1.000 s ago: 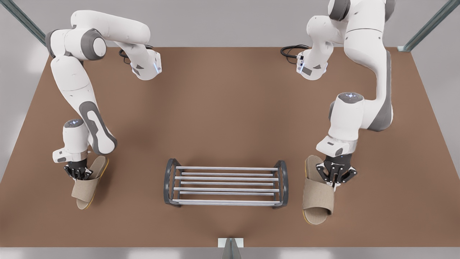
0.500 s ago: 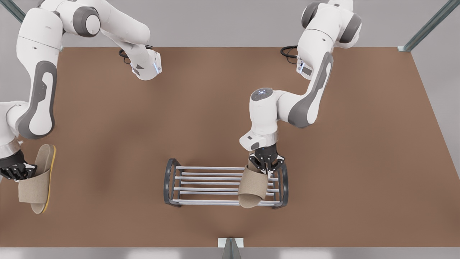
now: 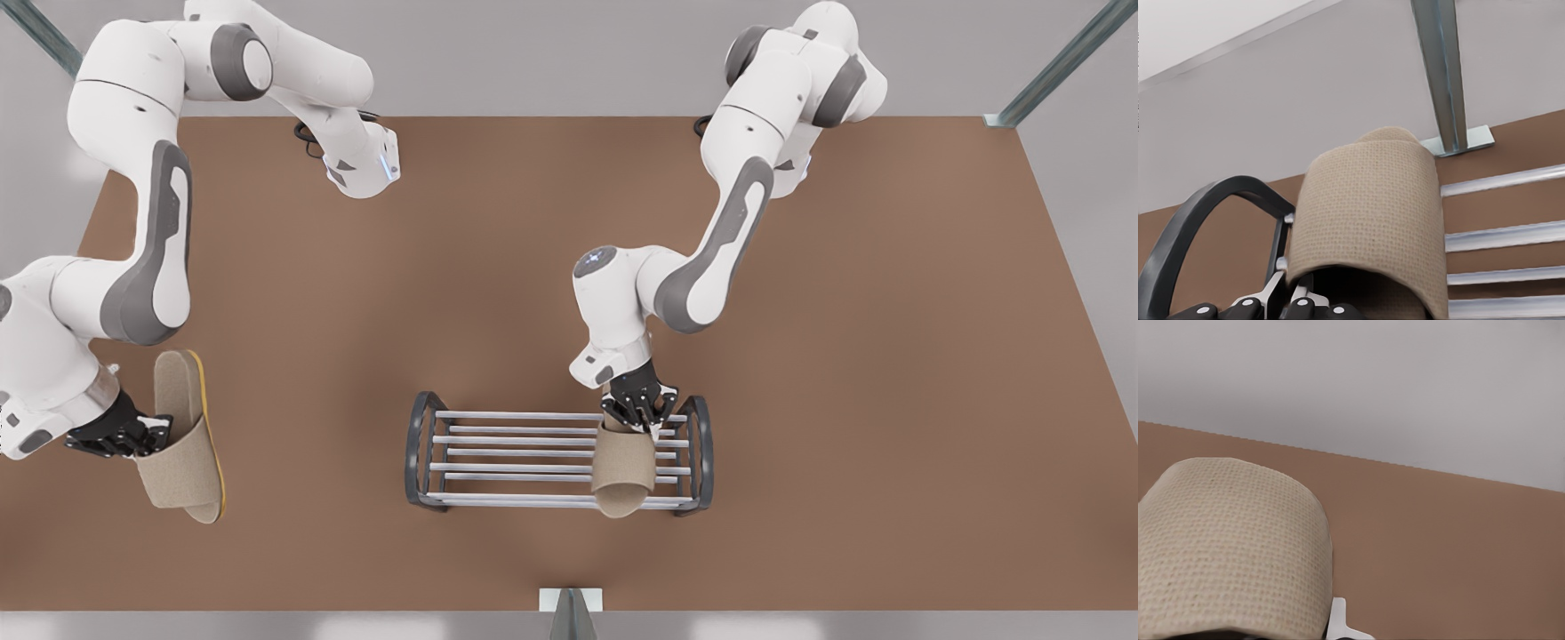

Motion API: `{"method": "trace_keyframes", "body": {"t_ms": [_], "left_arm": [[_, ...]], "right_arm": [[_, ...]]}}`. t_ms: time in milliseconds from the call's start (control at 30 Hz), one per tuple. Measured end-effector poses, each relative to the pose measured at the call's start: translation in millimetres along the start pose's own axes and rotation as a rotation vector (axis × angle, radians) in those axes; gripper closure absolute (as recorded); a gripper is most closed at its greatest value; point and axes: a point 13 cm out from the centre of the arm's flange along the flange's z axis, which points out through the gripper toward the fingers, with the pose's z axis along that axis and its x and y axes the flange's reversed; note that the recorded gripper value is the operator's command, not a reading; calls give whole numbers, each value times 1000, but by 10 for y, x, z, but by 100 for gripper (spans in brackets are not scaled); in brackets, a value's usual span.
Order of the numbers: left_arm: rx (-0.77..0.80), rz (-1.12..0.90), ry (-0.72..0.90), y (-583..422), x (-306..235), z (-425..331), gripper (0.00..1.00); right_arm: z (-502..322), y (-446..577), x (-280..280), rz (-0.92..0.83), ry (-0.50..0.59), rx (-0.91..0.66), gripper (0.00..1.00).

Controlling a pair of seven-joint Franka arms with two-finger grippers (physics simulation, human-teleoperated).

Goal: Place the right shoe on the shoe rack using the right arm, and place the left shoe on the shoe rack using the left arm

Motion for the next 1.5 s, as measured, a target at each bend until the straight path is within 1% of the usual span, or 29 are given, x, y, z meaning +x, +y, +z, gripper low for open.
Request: {"method": "trace_keyframes", "body": {"t_ms": [200, 267, 300, 333, 367, 400, 433, 467, 500, 533, 600, 667, 700, 733, 800, 900, 967, 1033, 1133, 1233, 1367, 1500], "left_arm": [[-1, -46, -6, -91, 61, -64, 0], [9, -67, -11, -88, 25, -241, 0], [43, -90, -12, -147, -49, -569, 0], [94, -139, -2, -177, -169, -1056, 0], [145, -239, 2, 21, -507, -1611, 0], [159, -368, 26, 663, -886, -1916, 0], [122, -498, 85, 1612, -1116, -1783, 0], [72, -609, 191, 2546, -1076, -1360, 0], [36, -658, 311, 3074, -809, -940, 0], [30, -658, 409, 3237, -557, -688, 0], [86, -668, 566, 3394, -216, -448, 0], [171, -655, 665, 3458, 44, -517, 0], [200, -627, 709, 3444, 424, -660, 0], [226, -603, 724, 3417, 655, -760, 0], [271, -570, 703, 3449, 785, -894, 0], [303, -531, 656, 3627, 748, -966, 0], [310, -504, 657, 3718, 789, -863, 0], [312, -482, 654, 3819, 816, -756, 0], [315, -449, 638, 3949, 828, -646, 0], [327, -405, 625, 3956, 818, -594, 0], [348, -331, 608, 3815, 786, -603, 0], [357, -268, 592, 3736, 766, -625, 0]], "right_arm": [[-187, 599, -345, 61, -66, 65, 79], [-239, 697, -409, 105, -88, 82, 79], [-254, 778, -437, 126, -96, 85, 79], [-266, 888, -465, 146, -104, 84, 79], [-284, 1034, -493, 164, -111, 81, 79], [-323, 1196, -524, 180, -119, 76, 79], [-370, 1369, -557, 197, -129, 70, 79], [-450, 1539, -612, 215, -143, 62, 79], [-496, 1699, -642, 232, -151, 56, 79], [-518, 1847, -655, 250, -155, 51, 79], [-571, 2122, -679, 283, -164, 42, 79], [-697, 2398, -739, 314, -188, 35, 79], [-754, 2527, -763, 327, -201, 42, 79], [-861, 2645, -800, 343, -218, 43, 79], [-990, 2892, -801, 371, -229, 37, 79], [-1015, 3396, -699, 390, -220, 32, 79], [-1016, 3698, -661, 407, -222, 30, 79], [-973, 3846, -748, 442, -246, 32, 79], [-806, 4022, -852, 487, -276, 22, 79], [-652, 4371, -838, 494, -301, 2, 79], [-429, 4830, -727, 498, -289, -50, 79], [-166, 4898, -713, 493, -284, -56, 79]]}}
